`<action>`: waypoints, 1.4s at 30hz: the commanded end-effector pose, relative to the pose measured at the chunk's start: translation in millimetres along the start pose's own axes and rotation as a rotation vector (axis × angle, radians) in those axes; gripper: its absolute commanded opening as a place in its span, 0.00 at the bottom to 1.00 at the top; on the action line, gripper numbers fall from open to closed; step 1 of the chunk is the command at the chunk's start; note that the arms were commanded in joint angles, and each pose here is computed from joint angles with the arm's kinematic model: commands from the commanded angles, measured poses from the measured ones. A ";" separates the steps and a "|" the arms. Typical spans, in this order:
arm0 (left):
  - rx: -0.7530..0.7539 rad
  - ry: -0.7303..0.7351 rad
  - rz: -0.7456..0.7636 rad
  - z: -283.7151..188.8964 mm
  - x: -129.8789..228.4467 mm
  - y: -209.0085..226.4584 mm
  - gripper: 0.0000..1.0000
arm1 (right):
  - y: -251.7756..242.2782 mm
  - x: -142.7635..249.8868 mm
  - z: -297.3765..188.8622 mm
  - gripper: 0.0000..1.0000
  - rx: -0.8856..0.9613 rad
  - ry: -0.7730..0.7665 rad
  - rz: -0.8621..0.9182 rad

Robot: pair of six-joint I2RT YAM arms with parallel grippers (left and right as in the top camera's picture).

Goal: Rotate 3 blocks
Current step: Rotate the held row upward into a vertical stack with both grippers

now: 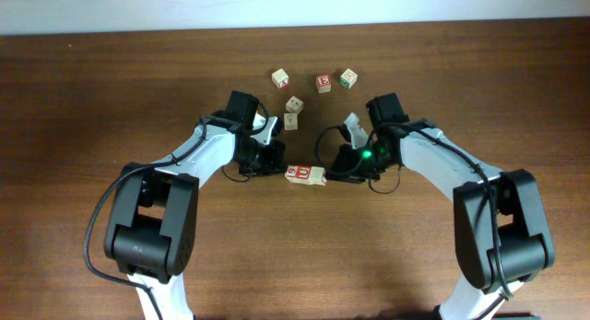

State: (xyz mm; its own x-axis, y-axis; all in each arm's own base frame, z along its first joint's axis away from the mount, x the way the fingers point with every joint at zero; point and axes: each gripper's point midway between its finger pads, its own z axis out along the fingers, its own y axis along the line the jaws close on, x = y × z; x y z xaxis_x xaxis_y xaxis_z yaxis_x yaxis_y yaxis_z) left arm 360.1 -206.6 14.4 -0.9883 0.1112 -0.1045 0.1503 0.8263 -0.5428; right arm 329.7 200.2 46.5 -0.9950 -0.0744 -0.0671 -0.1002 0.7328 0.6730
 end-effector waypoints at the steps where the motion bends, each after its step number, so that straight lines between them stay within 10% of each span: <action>1: 0.077 0.039 0.021 6.9 8.9 -14.8 0.00 | 30.3 -7.9 -5.6 0.04 -0.036 -0.022 -0.082; 42: 0.052 0.046 0.011 6.9 11.1 -9.7 0.00 | 65.4 -10.4 22.5 0.04 0.027 -0.053 -0.140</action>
State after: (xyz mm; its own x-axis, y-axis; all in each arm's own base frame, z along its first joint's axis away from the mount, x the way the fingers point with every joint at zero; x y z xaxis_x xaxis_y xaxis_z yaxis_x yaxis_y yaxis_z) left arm 351.1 -211.3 9.1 -0.9901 0.1230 -0.0673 0.1394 0.8138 -0.5642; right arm 332.9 269.1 88.9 -0.9655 -0.1488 -0.2137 -0.2561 0.6917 0.6752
